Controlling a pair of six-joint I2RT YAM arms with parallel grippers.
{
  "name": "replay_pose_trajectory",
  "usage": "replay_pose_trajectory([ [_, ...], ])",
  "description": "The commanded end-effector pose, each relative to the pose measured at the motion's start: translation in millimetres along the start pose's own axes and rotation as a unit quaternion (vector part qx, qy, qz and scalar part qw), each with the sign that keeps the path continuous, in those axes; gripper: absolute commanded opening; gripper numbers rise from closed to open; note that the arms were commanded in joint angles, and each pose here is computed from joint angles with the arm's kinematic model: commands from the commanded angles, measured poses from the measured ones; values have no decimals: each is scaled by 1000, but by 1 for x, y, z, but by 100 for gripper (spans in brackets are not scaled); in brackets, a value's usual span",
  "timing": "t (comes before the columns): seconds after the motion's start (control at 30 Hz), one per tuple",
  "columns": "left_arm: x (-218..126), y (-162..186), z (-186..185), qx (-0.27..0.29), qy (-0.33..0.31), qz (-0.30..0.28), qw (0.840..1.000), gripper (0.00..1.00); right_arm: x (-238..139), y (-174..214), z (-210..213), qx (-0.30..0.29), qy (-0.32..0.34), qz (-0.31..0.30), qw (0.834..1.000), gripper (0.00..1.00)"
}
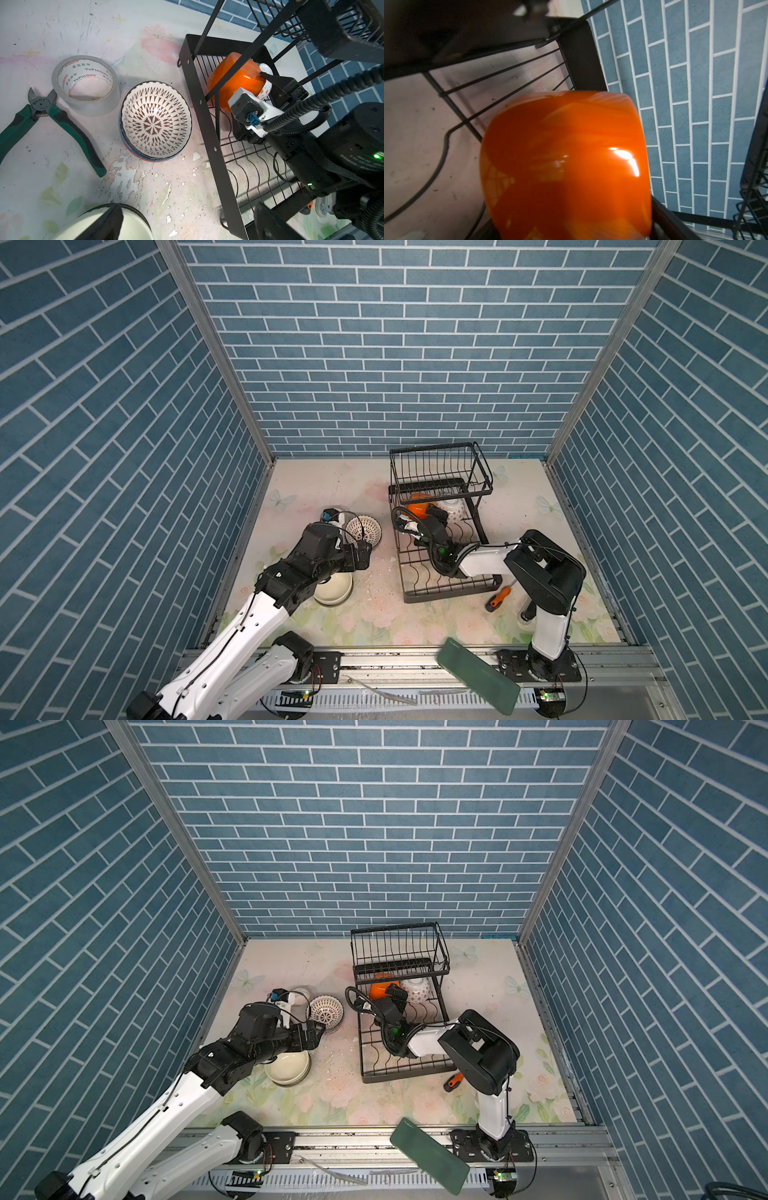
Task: Load the bowls into the dish rack
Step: 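Lower the orange bowl into the rack slots beside the white bowl with the right gripper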
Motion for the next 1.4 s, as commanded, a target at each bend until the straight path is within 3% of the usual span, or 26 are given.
replay_pose_trajectory([
  [0.0, 1, 2, 4, 2, -3, -1, 1000, 100, 6, -9, -8, 15, 1, -9, 1000, 94],
  [0.23, 0, 2, 4, 2, -2, -3, 1000, 100, 3, -11, -9, 16, -22, -13, 1000, 98],
  [0.73, -3, 2, 5, 2, 1, -13, 1000, 100, -2, -12, -16, 40, -74, -15, 996, 99],
  [1.37, 1, 1, 4, 3, 9, -14, 1000, 100, 21, -11, -30, 97, -21, 33, 995, 99],
])
Point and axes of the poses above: each gripper's point midway between its finger pads, its own x axis out along the fingers, its own z axis along the line the jaws close on, y = z × x, the point moved 7 cm from there along -x, back along the fingers, and after that the axes turned 7 degrees about -x, right-handed, at the moved point
